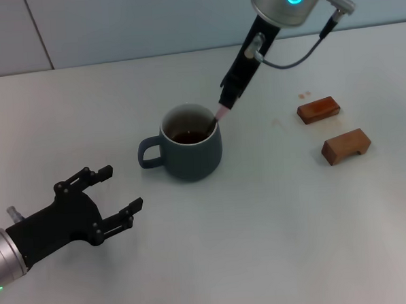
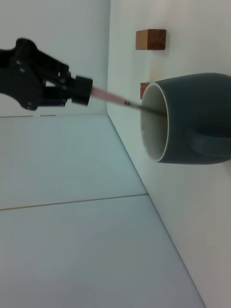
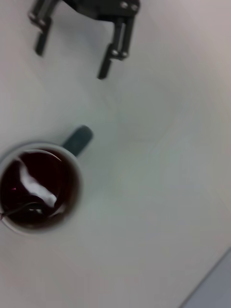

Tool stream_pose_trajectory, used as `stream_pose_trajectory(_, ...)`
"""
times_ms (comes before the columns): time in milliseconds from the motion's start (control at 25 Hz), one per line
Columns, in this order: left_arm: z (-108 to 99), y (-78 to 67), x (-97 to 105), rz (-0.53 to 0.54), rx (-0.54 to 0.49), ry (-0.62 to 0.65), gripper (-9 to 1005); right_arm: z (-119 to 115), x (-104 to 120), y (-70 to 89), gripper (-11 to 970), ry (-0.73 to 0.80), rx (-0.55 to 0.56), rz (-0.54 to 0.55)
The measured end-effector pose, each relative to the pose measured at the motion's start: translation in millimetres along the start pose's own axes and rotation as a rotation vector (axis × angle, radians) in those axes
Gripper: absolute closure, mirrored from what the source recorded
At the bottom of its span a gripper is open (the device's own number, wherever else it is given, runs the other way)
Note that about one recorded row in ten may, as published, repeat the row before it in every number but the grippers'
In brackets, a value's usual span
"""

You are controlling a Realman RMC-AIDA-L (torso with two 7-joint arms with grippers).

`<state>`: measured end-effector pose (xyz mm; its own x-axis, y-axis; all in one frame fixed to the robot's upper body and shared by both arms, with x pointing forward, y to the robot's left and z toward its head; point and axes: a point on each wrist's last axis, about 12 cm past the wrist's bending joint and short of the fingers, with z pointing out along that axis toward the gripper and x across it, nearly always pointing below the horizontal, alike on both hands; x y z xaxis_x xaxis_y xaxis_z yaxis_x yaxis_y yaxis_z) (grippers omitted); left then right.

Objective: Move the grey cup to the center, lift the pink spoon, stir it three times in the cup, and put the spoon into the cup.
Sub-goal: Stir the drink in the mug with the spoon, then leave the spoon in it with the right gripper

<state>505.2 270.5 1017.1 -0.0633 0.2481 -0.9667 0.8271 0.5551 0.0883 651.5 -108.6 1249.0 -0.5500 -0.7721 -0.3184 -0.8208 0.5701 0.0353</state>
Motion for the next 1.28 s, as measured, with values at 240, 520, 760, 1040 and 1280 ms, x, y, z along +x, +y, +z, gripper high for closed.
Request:
stream_pose_trajectory(240, 0.7, 0.1, -0.4, 0.000, 0.001, -0.001, 188, 2.5, -12.4, 19.1, 843, -0.036, -0.074, -0.057)
stream_pose_trajectory(520, 1.0, 0.2, -0.7, -0.002, 0.002, -0.002, 187, 2.4, -12.3, 6.8, 840, -0.085, -0.031, -0.028)
stream_pose_trajectory(760, 2.4, 1.0, -1.9, -0.004, 0.004, -0.004, 187, 3.5, 5.6, -2.2, 838, -0.128, -0.009, 0.034)
stream_pose_trajectory(1040, 2.4, 1.4, -2.8, -0.012, 0.007, -0.008, 187, 1.1, 44.1, -0.9, 835, -0.282, 0.008, 0.019)
stream_pose_trajectory(1280, 1.2, 2.9, -3.1, -0.026, 0.007, -0.005, 187, -18.7, 90.2, 7.2, 584, -0.536, -0.051, -0.068)
